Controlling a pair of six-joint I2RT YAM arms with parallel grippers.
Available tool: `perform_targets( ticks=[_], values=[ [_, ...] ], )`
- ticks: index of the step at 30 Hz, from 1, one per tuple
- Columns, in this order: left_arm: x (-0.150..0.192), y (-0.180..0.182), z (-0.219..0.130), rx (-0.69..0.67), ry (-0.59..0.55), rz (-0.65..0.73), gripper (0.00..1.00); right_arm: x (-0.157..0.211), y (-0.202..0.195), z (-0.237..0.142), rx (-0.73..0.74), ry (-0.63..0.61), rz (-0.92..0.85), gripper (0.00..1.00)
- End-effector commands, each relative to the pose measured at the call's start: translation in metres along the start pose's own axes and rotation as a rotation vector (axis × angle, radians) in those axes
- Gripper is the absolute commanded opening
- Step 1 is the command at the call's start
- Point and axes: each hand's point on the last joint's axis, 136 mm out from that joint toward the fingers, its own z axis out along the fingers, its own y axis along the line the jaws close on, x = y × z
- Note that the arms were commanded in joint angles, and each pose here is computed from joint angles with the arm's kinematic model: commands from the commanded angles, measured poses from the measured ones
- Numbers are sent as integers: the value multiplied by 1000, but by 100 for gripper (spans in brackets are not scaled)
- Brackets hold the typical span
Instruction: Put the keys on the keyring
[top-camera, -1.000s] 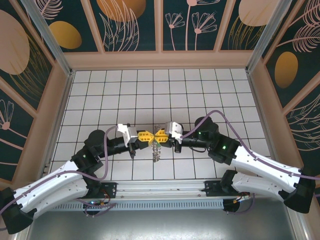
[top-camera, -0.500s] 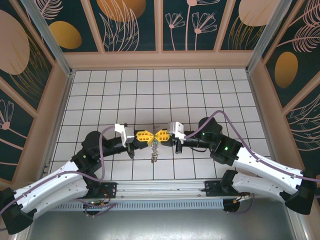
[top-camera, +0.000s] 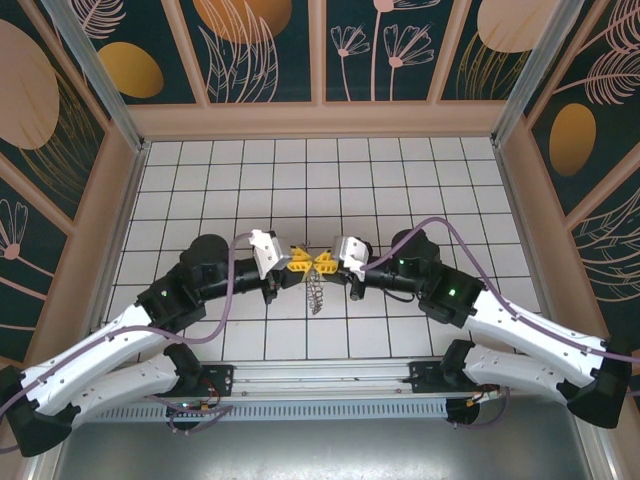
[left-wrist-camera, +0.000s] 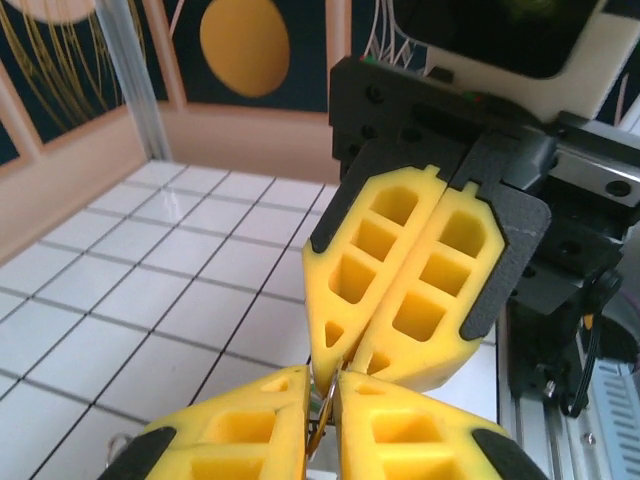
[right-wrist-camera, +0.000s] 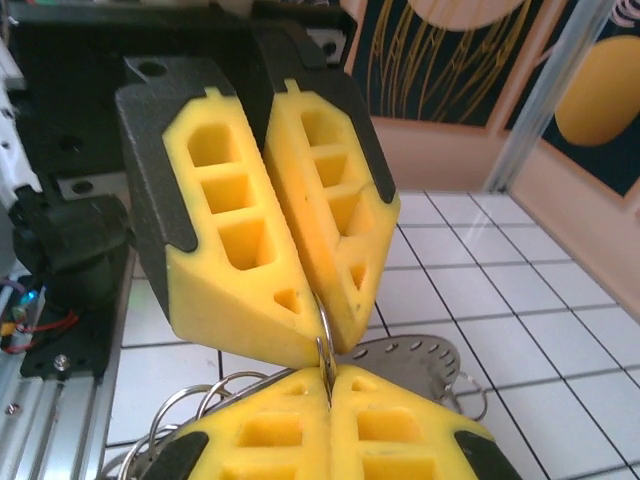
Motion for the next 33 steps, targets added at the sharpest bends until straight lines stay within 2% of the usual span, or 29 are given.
perform_targets(
  ticks=[1, 4, 7, 9, 13, 17, 22, 28, 33],
  values=[
    [13, -4, 1, 19, 110, 32, 13, -3, -6, 3, 19, 38, -30, 0],
    [16, -3, 2, 16, 127, 32, 11, -1, -5, 6, 19, 67, -40, 0],
    [18, -3, 4, 23, 137, 30, 0, -2, -5, 5, 20, 73, -45, 0],
    [15, -6, 4, 33, 109, 24, 0, -7, -2, 2, 9, 52, -45, 0],
    [-9, -13, -4, 51, -55, 15, 0, -18, 8, -10, -16, -33, -29, 0],
    [-31, -21, -16, 80, -215, 5, 0, -17, 14, -19, -25, -80, 3, 12],
    [-41, -30, -22, 129, -328, 9, 0, -17, 20, -19, -52, -106, 27, 19],
    [-52, -38, -28, 180, -428, 13, 0, -22, 22, -22, -57, -141, 30, 19],
    [-54, -40, -31, 196, -458, 9, 0, -20, 19, -22, -42, -132, 32, 9]
  ],
)
